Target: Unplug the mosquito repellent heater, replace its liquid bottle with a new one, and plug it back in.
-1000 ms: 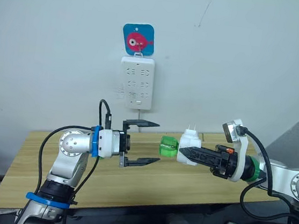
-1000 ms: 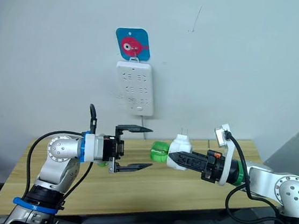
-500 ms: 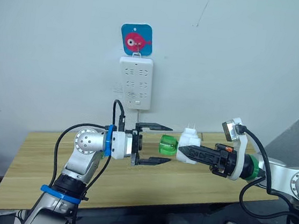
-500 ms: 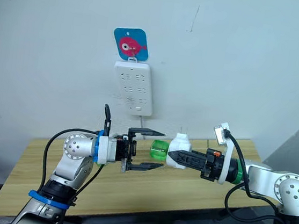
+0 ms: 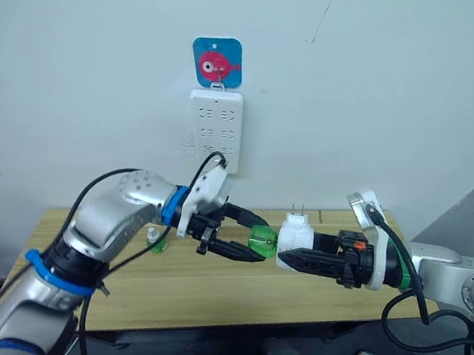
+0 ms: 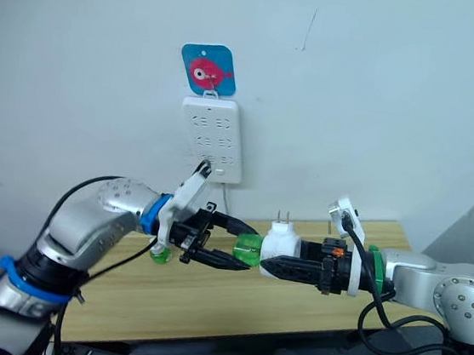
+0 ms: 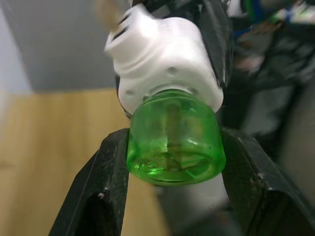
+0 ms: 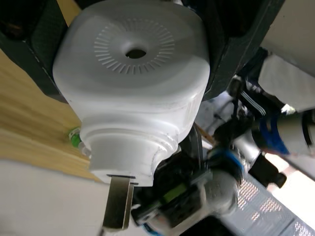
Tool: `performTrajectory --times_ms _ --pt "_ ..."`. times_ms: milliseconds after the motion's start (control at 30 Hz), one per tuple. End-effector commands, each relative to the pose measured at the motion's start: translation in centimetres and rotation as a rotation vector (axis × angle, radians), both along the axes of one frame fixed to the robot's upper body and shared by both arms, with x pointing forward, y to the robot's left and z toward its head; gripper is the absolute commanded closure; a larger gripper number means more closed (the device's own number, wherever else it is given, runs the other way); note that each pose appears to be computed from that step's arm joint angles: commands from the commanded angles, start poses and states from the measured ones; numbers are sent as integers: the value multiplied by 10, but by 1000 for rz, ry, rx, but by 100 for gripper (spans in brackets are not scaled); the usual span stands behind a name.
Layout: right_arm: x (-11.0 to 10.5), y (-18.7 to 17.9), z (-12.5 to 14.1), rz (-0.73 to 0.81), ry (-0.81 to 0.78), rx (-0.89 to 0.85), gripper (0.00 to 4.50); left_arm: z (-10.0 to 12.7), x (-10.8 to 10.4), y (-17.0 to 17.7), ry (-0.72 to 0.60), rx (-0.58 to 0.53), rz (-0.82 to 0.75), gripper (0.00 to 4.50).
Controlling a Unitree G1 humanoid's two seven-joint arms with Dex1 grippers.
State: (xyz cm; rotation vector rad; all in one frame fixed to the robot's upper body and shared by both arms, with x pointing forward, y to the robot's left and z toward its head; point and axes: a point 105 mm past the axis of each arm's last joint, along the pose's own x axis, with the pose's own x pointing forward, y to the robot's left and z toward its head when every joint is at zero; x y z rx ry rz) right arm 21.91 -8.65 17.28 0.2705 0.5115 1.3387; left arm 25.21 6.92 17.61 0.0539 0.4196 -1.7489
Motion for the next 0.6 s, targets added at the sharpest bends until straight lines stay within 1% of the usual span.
performTrajectory --times_ms 33,133,167,233,267,333,367,400,467,533,600 --pt "-12 7 -2 80 -12 -16 145 11 8 1 100 -13 36 218" --pt "-12 8 -1 76 -2 5 145 17 10 -2 71 -64 28 218" --pt "-12 8 -1 71 8 15 145 17 12 -3 30 -77 36 218" --pt "-11 7 0 56 35 40 145 15 12 -2 -68 -96 27 146" --pt "-10 5 1 43 56 53 145 16 14 -3 -184 -137 36 125" --pt "-8 1 1 19 88 72 145 19 14 -1 -346 -208 48 65" --pt "-8 0 1 9 101 79 145 19 13 1 -404 -236 54 31" --pt "-6 -3 1 -6 118 91 145 15 9 6 -472 -239 40 5" --pt "-3 -7 3 -33 143 111 145 7 1 15 -581 -244 15 2" --pt "2 -12 4 -71 169 138 145 3 -5 25 -724 -284 24 2" --pt "7 -15 5 -98 187 156 145 2 -3 32 -813 -323 96 2"
